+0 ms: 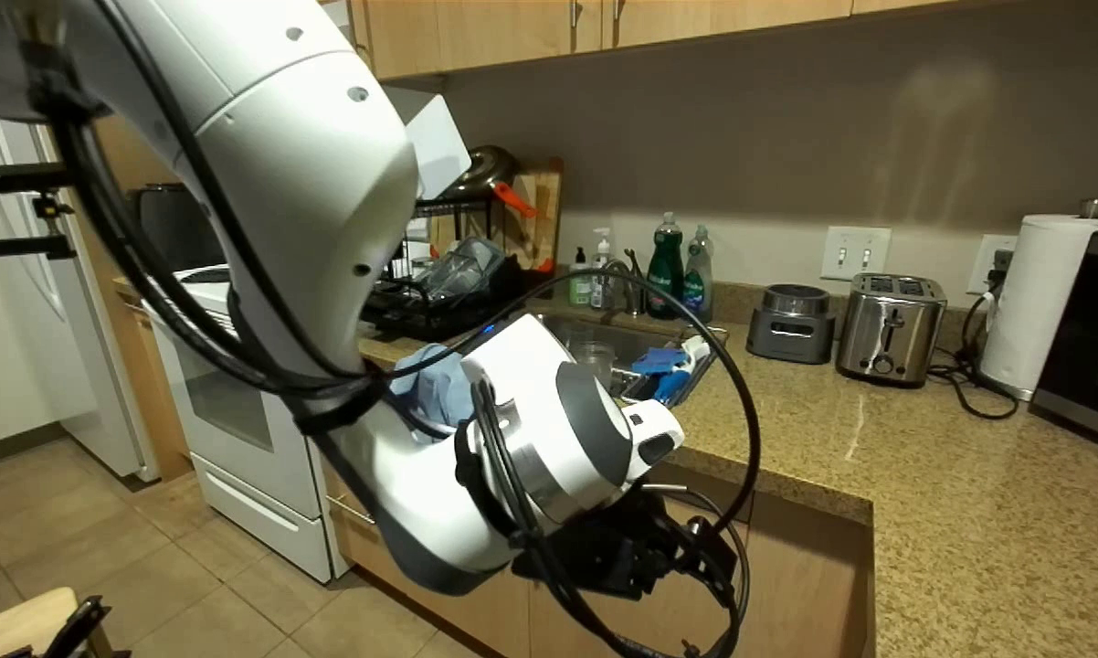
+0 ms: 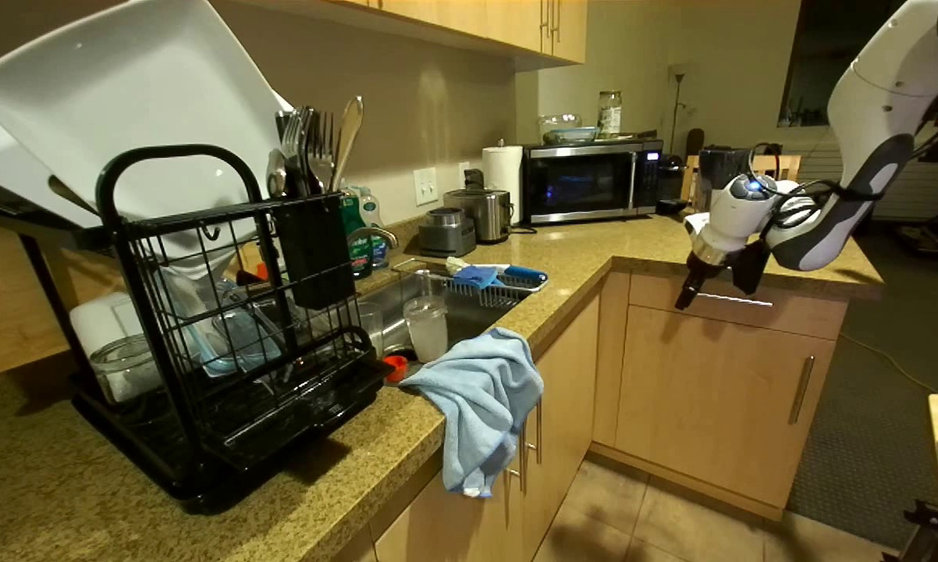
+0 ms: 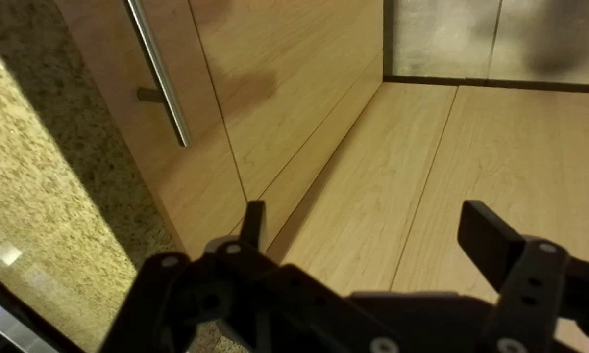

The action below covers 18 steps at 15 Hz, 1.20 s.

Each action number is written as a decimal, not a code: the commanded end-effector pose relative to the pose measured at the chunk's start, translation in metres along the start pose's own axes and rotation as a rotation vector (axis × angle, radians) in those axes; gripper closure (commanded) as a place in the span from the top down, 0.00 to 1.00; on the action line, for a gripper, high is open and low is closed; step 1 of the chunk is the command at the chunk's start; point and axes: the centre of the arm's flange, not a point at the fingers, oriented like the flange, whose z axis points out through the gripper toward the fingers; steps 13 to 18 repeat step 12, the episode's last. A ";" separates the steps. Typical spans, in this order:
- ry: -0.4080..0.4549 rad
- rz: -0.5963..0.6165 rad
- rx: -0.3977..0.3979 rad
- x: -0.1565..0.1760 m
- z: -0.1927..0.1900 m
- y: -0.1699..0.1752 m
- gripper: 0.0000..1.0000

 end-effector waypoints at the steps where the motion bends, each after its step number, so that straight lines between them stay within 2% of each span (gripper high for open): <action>1: -0.027 -0.053 0.021 -0.008 -0.039 0.013 1.00; 4: -0.045 -0.090 0.029 -0.014 -0.046 0.012 1.00; 5: -0.021 -0.056 0.017 -0.016 -0.023 0.002 1.00; 18: -0.026 -0.072 0.024 -0.020 -0.028 -0.001 1.00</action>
